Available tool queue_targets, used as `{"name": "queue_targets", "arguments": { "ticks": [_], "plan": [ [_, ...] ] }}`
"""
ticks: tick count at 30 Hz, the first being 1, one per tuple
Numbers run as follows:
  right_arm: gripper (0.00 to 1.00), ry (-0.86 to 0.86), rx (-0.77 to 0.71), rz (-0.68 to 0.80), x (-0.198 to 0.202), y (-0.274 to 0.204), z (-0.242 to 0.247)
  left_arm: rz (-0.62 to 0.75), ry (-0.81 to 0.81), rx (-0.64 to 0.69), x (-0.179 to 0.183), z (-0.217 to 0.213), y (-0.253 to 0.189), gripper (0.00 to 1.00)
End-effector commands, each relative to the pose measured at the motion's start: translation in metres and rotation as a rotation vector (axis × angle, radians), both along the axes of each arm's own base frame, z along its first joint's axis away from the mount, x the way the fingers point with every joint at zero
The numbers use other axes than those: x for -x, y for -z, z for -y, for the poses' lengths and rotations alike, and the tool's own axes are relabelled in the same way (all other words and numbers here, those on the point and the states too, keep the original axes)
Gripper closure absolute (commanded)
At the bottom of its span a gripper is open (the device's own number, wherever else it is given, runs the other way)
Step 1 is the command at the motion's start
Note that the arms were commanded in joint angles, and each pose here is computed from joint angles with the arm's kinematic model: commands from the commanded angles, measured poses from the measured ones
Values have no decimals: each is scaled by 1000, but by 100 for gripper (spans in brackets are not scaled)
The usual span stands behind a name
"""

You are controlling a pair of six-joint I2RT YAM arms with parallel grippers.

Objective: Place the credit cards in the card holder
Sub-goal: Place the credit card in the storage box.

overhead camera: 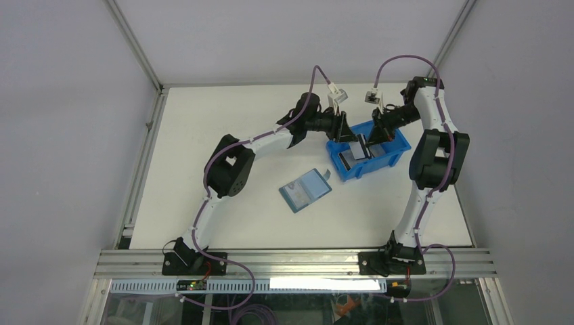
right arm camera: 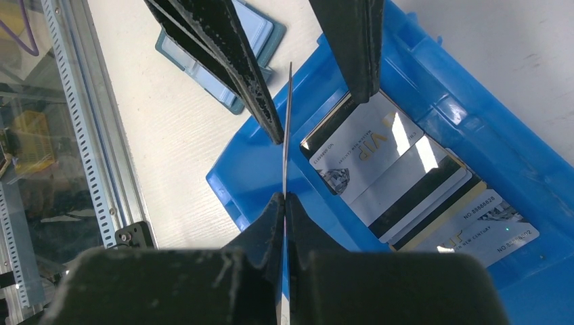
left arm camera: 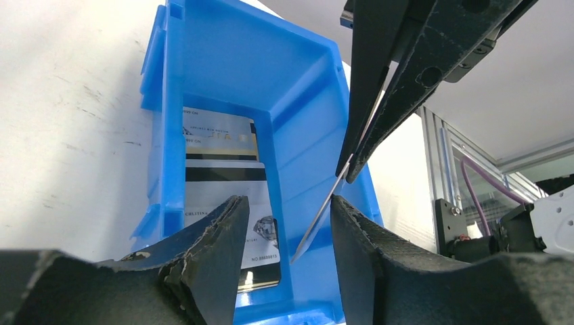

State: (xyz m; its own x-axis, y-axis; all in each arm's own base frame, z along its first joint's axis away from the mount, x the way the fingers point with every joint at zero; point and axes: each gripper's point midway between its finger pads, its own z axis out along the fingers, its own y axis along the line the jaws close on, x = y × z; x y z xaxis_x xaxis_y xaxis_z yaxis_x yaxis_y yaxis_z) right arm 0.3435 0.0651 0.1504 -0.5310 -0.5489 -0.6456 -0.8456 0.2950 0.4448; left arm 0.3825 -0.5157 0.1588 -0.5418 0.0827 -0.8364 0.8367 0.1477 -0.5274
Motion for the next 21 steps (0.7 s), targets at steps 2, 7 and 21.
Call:
{"name": "queue_targets", "arguments": {
  "ticks": [2,7,21],
  "plan": [
    [100,20,-38,-43,8,-8,-2,79,-32,68,-11,-4,-42,50],
    [100,15,-45,-40,10,-10,-2,90,-23,70,-10,-8,-42,44],
    [100,30,-29,-13,8,-11,-1,145,35,112,-4,-11,-57,53]
  ]
}}
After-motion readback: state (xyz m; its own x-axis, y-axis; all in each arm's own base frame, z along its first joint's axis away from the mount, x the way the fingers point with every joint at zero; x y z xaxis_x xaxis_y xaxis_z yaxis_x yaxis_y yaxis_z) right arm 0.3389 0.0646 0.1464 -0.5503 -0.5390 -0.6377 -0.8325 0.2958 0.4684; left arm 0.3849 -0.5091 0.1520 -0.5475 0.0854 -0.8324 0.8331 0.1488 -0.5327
